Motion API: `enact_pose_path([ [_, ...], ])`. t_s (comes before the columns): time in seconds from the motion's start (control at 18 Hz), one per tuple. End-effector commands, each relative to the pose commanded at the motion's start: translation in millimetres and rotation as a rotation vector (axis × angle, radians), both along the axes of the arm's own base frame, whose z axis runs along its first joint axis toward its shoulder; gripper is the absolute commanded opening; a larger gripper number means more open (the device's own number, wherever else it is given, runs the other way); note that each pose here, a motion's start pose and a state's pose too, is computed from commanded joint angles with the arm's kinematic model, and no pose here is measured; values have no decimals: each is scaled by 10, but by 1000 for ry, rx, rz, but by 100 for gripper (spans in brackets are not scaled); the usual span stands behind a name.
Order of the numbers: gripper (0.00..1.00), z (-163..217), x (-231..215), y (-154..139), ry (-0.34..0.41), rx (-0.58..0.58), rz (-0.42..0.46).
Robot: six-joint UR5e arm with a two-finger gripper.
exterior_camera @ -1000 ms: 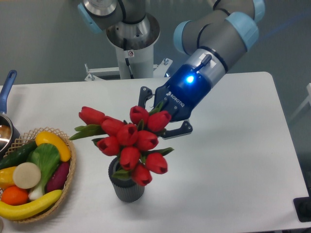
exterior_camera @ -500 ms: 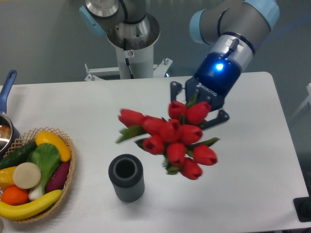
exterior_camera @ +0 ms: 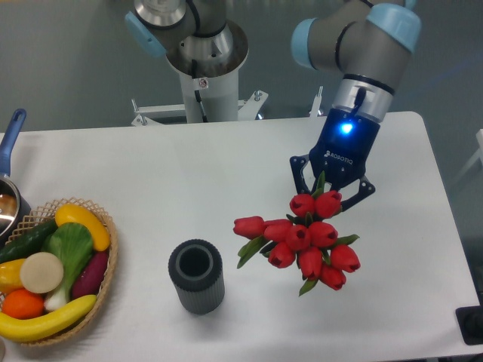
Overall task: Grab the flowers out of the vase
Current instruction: 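Carry the tulip bunch away from the vase and hold it raised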
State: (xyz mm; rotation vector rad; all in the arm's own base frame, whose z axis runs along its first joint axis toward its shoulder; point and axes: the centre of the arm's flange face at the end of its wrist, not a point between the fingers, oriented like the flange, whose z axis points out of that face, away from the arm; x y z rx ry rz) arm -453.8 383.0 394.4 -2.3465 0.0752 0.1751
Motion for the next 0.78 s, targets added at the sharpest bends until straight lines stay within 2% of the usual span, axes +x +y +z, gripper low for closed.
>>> enact_pose_path([
  [0.17,0,-4,-31,-23,23,-68,34],
  [0.28,0,19,-110,-37,47,-157,72],
  [0.5,0,33,-83,192,76,-281,70],
  [0.78,0,-189,216,573,137,-546,48],
])
